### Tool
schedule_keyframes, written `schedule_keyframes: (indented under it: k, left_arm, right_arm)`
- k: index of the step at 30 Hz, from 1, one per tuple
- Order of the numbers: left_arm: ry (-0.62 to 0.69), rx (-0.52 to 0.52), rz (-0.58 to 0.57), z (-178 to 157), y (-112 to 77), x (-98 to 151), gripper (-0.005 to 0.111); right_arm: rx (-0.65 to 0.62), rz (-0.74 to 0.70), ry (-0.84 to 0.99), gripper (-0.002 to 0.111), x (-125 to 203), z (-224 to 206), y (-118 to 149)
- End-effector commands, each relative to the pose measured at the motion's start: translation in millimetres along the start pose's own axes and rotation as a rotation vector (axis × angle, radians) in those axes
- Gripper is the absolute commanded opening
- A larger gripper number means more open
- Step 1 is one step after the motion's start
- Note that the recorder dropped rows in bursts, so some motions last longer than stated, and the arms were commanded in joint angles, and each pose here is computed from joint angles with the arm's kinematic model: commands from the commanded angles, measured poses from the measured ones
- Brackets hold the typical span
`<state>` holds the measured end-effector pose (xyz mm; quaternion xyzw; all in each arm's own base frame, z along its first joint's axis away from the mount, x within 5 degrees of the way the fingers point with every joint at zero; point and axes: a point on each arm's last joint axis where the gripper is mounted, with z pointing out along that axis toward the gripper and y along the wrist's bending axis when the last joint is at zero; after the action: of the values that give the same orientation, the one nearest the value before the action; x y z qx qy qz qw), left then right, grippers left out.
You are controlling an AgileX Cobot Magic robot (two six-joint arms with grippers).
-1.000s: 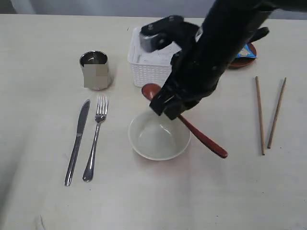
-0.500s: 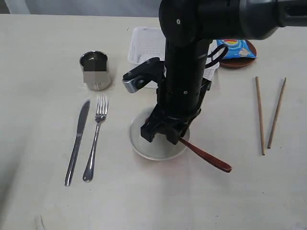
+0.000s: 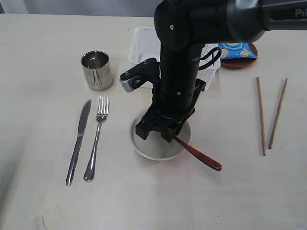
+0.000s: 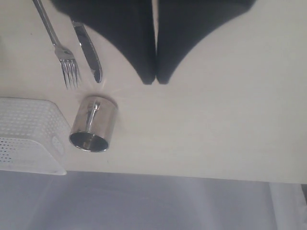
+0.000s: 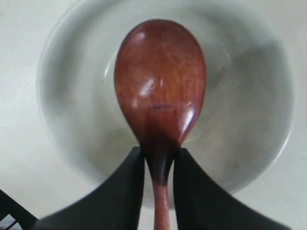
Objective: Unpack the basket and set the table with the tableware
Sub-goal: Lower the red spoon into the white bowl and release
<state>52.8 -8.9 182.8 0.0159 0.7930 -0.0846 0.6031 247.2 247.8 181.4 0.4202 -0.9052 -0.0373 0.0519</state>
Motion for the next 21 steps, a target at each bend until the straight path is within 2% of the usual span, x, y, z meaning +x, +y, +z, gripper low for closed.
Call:
schedule_keyframes:
  k: [1,8,17,21]
  left_arm:
    - [-0.002,0.004,0.005,0,-0.1,1,0.000]
    - [-0.002,0.004,0.005,0,-0.1,1,0.000]
    - [-0.002,0.004,0.005,0,-0.1,1,0.000]
    - [-0.002,0.004,0.005,0,-0.1,1,0.000]
  right_arm:
    - [0.005,0.000,-0.019,0.002,-2,-2,0]
    - [0.005,0.009,-0.034,0.040,-4,-2,0]
    - [0.026,-0.001,-0.062,0.041,1,-15,-1]
    - [0.147,-0.010,-0.118,0.041,17,-51,-5]
